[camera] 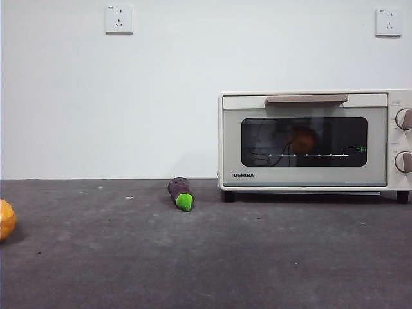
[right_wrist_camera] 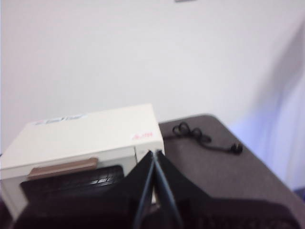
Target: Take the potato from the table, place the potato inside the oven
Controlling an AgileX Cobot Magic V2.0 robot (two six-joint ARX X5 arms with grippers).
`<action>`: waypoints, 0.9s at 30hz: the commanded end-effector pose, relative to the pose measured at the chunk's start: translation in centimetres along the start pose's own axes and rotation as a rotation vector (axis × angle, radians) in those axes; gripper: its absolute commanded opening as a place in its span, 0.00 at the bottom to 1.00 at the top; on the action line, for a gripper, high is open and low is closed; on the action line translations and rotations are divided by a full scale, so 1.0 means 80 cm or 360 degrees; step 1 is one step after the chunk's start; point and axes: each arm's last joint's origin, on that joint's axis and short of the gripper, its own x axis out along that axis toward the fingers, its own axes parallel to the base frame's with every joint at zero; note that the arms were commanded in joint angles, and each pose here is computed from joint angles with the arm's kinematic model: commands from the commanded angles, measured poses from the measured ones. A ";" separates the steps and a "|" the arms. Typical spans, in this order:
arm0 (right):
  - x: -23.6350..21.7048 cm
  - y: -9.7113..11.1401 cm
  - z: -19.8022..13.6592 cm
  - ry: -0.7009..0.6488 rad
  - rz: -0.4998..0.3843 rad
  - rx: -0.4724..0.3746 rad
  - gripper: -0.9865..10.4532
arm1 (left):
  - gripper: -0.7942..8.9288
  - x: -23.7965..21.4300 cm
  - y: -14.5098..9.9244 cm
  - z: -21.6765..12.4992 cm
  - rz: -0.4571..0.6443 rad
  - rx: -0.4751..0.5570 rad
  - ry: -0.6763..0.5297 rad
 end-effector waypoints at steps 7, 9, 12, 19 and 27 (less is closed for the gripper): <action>0.035 0.000 -0.097 -0.0055 0.0086 -0.0072 0.09 | 0.08 0.001 0.000 -0.003 -0.0002 -0.0008 -0.0002; 0.038 0.000 -0.118 -0.0047 0.0122 -0.0074 0.09 | 0.08 0.001 0.000 -0.003 -0.0002 -0.0008 -0.0002; 0.040 -0.003 -0.150 -0.0035 0.0108 -0.0077 0.09 | 0.08 0.001 0.000 -0.003 -0.0002 -0.0008 -0.0002; 0.058 -0.007 -0.229 0.0058 0.0086 -0.0121 0.09 | 0.08 0.001 0.000 -0.003 -0.0002 -0.0008 -0.0002; 0.078 -0.008 -0.297 0.0225 0.0096 -0.0132 0.09 | 0.08 0.003 0.000 -0.004 -0.0003 -0.0009 0.0028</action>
